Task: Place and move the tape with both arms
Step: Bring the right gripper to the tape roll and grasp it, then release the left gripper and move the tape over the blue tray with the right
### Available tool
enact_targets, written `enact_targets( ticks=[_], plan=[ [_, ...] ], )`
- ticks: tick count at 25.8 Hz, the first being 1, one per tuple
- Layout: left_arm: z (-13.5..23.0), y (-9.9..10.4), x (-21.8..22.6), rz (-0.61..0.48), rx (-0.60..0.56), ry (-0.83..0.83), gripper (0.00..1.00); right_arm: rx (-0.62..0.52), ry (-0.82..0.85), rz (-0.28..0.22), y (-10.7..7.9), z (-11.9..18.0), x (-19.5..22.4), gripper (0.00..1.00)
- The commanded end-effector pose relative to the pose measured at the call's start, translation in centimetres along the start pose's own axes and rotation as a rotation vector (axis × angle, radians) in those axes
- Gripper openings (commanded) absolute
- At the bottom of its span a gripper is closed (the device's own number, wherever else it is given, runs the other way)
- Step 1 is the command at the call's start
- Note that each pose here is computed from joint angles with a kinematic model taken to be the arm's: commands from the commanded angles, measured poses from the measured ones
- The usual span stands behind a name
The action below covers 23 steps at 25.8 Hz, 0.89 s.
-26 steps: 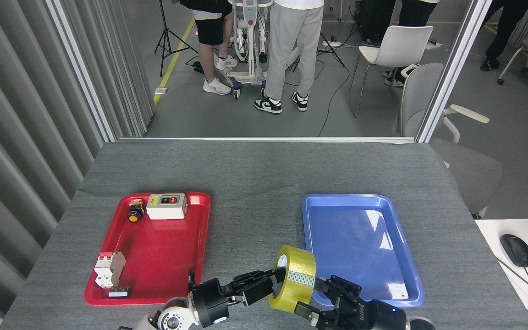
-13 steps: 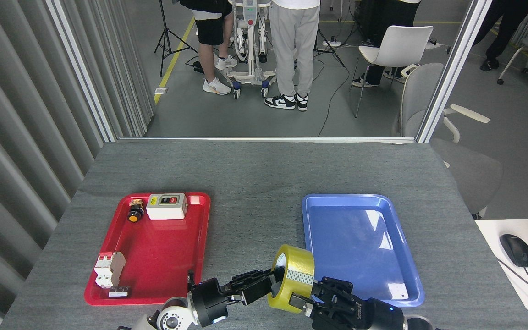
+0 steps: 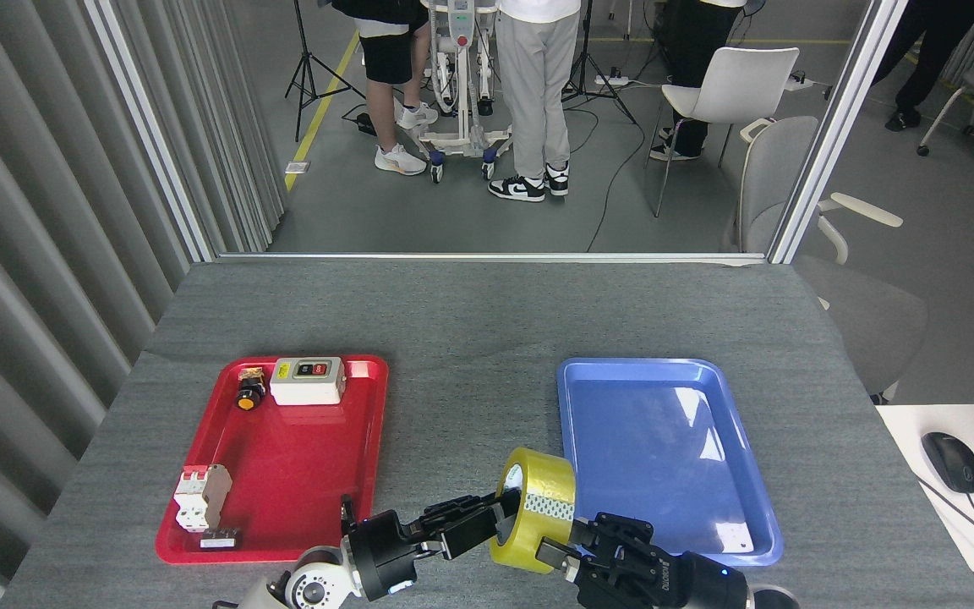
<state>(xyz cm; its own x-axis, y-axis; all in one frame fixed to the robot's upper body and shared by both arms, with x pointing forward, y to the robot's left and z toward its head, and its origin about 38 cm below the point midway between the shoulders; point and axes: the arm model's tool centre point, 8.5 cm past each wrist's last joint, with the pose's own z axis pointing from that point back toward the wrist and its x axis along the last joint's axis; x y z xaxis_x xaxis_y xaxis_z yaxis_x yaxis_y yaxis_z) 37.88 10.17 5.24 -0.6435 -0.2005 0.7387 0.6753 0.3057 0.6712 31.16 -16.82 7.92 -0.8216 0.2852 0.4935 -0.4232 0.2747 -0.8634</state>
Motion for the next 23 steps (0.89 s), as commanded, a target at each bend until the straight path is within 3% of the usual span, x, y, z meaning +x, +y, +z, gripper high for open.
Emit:
enact_targets(
  ticks=[1, 19, 23],
  plan=[
    [0.09, 0.06, -0.04, -0.002, 0.001, 0.001, 0.0, -0.004, 0.0, 0.0, -0.1, 0.08, -0.03, 0.43],
    [0.69, 0.04, -0.48, 0.0, -0.004, 0.017, 0.0, -0.011, 0.001, -0.003, -0.05, 0.03, -0.01, 0.28],
    [1.02, 0.36, -0.65, -0.001, 0.009, 0.025, 0.09, -0.015, 0.0, -0.005, -0.06, -0.02, 0.01, 0.27]
  ],
)
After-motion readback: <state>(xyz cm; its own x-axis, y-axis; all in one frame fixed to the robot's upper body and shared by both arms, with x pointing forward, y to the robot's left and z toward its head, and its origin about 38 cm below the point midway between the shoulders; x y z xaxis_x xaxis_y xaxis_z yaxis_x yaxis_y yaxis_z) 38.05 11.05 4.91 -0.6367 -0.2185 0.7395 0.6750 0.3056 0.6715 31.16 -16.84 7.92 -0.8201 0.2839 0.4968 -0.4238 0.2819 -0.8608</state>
